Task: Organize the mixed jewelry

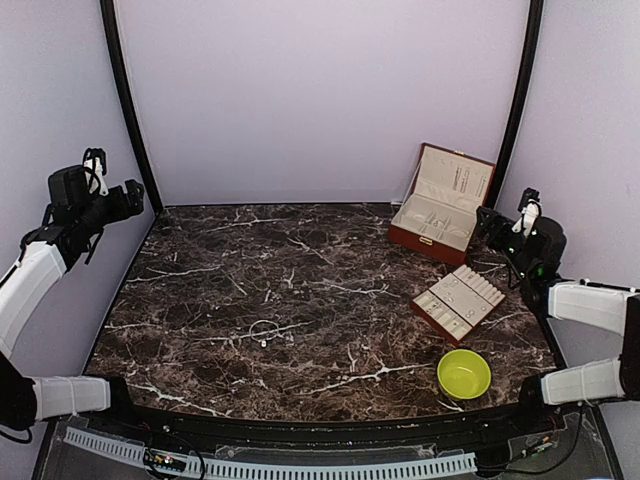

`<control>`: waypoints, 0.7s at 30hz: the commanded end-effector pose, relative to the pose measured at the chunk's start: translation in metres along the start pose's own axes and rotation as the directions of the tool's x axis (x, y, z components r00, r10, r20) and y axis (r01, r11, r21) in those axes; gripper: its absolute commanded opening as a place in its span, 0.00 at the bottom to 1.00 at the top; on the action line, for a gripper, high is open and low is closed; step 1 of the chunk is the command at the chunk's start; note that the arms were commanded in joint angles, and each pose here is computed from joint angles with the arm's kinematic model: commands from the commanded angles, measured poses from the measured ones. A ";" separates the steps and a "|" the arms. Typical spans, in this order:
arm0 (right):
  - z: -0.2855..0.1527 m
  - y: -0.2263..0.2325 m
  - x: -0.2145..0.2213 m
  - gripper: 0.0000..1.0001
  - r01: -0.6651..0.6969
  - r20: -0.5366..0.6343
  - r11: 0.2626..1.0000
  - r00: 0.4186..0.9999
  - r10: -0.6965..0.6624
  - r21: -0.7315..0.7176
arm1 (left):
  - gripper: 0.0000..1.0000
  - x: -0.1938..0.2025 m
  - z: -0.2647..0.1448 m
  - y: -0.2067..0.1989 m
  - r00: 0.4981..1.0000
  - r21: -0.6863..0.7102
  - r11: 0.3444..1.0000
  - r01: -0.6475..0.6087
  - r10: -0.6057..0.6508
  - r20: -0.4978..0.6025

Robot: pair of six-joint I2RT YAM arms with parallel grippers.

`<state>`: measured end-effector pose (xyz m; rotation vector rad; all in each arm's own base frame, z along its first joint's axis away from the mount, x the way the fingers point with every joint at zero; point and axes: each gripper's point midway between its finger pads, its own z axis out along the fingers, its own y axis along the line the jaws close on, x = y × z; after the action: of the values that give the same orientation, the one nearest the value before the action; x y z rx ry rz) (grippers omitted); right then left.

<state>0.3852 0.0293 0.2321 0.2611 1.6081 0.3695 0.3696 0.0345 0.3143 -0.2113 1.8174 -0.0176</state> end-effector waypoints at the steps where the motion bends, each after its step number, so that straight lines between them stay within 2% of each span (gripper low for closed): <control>1: -0.004 0.009 -0.024 0.90 -0.016 0.073 1.000 0.997 0.018 -0.026 | 0.99 -0.004 -0.003 -0.004 1.000 0.022 1.000 -0.011 0.010 0.028; 10: -0.005 0.004 -0.026 0.90 -0.029 0.069 1.000 0.997 0.028 0.010 | 0.99 -0.005 -0.005 -0.009 0.999 0.052 0.999 -0.005 0.004 0.034; 17: -0.007 -0.006 -0.020 0.89 -0.055 0.037 0.996 0.998 0.052 0.069 | 0.99 0.010 0.000 0.008 1.000 -0.045 0.999 -0.004 0.004 -0.010; 21: -0.005 -0.007 -0.015 0.89 0.000 -0.025 0.996 1.000 0.003 0.091 | 0.99 0.020 0.006 0.009 0.999 -0.045 0.999 -0.011 0.008 -0.048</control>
<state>0.3798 0.0193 0.2309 0.3398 1.6411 0.3428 0.3694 0.0388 0.3059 -0.2313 1.8297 0.0052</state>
